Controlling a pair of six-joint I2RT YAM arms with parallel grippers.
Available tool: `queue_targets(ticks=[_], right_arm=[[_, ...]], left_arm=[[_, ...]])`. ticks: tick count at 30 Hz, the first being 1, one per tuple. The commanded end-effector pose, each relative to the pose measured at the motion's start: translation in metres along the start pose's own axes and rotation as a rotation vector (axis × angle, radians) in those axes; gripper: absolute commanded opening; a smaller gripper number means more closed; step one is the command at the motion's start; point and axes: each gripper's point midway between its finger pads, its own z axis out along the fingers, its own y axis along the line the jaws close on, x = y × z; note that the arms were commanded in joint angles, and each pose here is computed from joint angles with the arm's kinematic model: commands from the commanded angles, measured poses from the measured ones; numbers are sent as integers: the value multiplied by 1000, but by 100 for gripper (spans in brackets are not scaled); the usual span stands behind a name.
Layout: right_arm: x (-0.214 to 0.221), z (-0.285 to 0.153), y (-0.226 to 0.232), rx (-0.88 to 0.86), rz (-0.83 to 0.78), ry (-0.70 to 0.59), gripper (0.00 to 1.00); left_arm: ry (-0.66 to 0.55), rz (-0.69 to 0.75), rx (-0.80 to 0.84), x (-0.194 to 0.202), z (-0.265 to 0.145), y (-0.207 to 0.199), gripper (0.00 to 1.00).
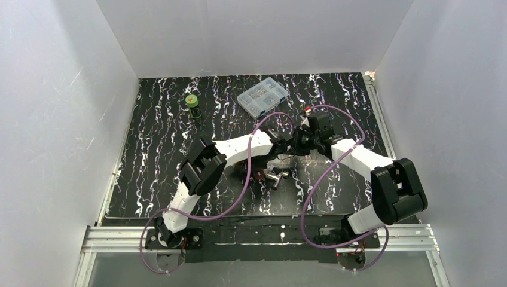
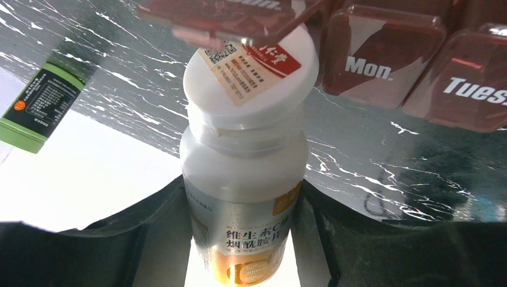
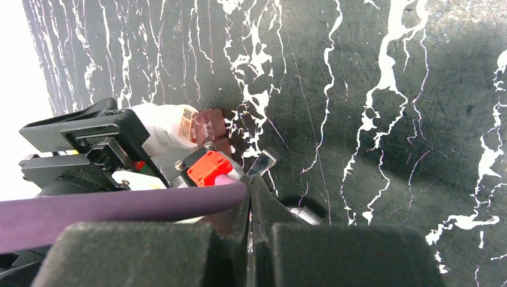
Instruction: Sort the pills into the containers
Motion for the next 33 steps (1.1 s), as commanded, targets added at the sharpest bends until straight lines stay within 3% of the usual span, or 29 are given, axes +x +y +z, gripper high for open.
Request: queue_targets(ticks=[1,17,33], right_arm=[[-38,-4,36,-131,-74,-149,5],[-39,-5,38,-137,-75,-151,5],[-39,-6,39,-141,-76,-153,5]], left_arm=[[-62,258,-6,-13,-27,-22,0],[-49,328,-151,-20,-33,-10,0],[-62,309,-138,-15,-36,-16,0]])
